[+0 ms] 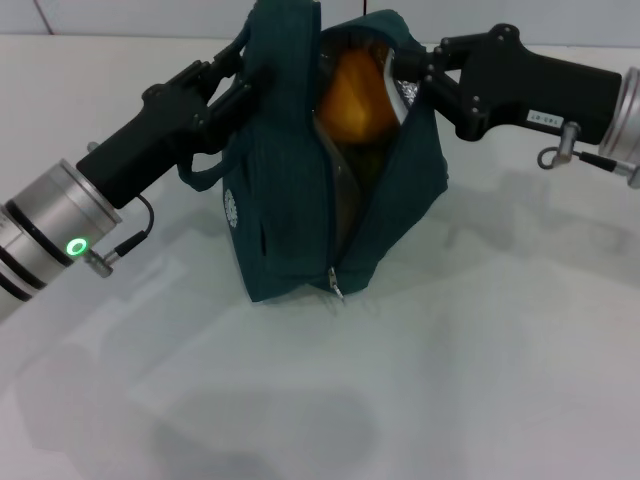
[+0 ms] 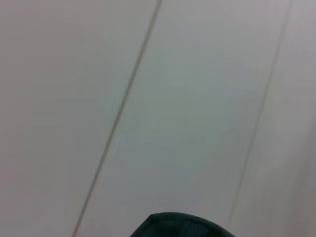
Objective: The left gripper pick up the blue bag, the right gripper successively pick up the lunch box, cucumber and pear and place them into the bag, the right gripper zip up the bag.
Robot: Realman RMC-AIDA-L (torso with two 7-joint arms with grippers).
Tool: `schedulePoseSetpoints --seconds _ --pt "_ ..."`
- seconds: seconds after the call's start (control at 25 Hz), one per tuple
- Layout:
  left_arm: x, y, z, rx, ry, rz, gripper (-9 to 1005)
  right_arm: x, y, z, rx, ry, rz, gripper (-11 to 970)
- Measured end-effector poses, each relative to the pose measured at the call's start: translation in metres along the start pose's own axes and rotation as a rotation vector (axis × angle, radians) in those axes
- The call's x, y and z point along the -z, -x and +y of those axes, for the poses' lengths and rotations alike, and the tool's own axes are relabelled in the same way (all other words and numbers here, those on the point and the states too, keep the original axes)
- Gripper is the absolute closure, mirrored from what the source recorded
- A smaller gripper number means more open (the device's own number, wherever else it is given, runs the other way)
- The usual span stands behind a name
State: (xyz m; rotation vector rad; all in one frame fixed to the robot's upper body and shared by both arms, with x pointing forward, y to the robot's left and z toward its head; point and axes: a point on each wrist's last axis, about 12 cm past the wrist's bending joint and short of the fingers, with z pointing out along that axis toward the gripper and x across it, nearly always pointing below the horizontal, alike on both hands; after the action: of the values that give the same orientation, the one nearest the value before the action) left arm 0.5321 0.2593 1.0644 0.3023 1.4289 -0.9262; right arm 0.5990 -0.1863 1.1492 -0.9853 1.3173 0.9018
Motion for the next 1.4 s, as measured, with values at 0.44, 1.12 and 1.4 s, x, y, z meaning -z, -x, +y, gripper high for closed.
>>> schedulePoseSetpoints --seconds 0.44,1.12,1.4 --pt "0.0 -0.011 -0.003 -0.039 0.038 0.002 462 -0.016 0.01 -0.002 0.002 0.031 -0.004 935" --pt "0.003 -0.016 -0.005 -0.048 0.049 0.009 460 -0.003 0.004 0.001 -0.07 -0.015 -0.062 625" --pt "0.006 -0.018 -0.005 -0.047 0.055 0.014 460 0.025 0.005 0.007 -0.091 0.034 -0.086 523"
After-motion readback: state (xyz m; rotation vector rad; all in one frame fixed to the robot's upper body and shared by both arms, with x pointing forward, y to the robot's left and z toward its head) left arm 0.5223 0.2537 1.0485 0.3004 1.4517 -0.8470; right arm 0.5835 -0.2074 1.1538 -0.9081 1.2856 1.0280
